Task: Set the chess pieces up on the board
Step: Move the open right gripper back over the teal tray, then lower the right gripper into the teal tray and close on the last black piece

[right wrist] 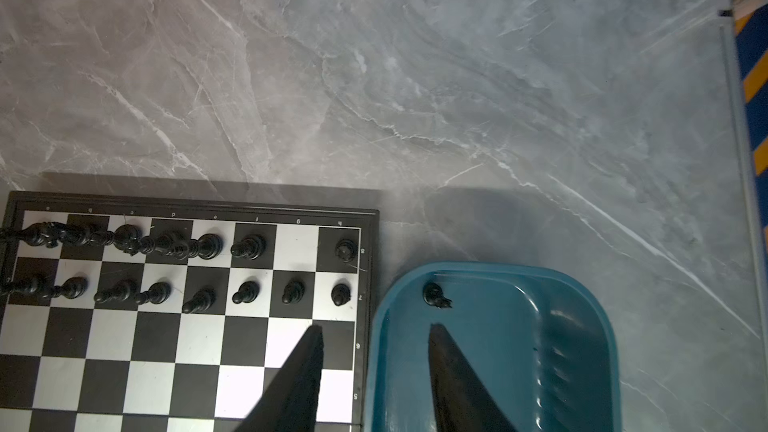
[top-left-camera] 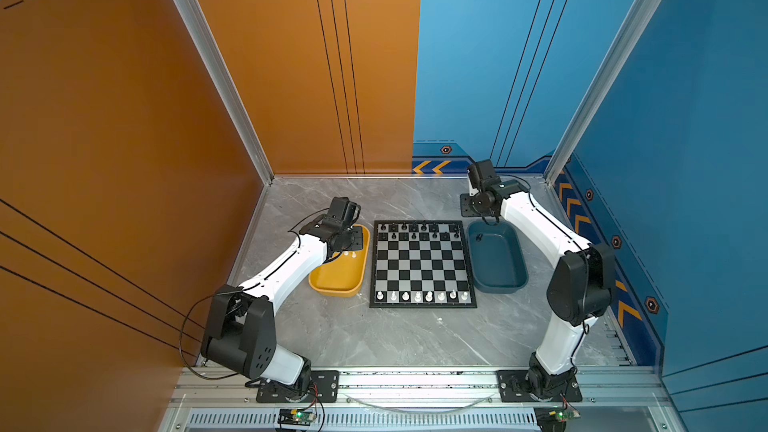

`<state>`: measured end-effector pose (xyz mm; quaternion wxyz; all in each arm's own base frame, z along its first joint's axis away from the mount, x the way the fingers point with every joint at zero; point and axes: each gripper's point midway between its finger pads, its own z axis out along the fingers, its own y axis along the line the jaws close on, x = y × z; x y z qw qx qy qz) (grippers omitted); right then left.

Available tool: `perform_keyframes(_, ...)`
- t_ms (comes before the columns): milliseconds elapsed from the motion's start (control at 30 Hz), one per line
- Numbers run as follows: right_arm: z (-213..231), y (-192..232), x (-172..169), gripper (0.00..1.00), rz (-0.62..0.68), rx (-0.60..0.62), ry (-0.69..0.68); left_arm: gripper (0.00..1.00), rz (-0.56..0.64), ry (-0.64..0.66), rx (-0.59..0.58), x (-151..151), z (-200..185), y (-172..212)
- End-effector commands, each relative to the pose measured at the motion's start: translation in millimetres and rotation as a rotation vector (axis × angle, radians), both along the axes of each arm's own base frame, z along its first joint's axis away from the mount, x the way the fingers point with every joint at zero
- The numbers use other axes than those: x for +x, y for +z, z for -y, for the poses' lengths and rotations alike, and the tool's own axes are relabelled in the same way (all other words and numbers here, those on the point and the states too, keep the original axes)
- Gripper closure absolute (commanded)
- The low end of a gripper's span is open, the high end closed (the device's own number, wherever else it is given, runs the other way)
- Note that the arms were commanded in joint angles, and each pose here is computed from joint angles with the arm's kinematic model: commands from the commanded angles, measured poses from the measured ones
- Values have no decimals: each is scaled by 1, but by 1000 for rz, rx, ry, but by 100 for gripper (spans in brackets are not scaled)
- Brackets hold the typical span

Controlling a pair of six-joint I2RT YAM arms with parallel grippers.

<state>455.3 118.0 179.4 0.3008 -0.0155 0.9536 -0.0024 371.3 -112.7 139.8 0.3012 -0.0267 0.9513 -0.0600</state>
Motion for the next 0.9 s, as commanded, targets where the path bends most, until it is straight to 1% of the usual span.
perform_keyframes(0,27,-1,-9,56,8,-37,-59,60,14,-4,-24,-3,1,6)
perform_keyframes(133,46,-15,-18,57,-10,-13,-120,60,10,-7,-26,-3,2,6)
perform_keyframes(333,60,-51,-25,57,-79,10,-169,60,10,-10,-25,-3,3,5)
perform_keyframes(633,64,-88,-14,59,-138,37,-202,61,2,-14,-26,-3,5,3)
perform_keyframes(867,65,-104,-9,60,-166,42,-218,62,-2,-16,-27,-3,6,2)
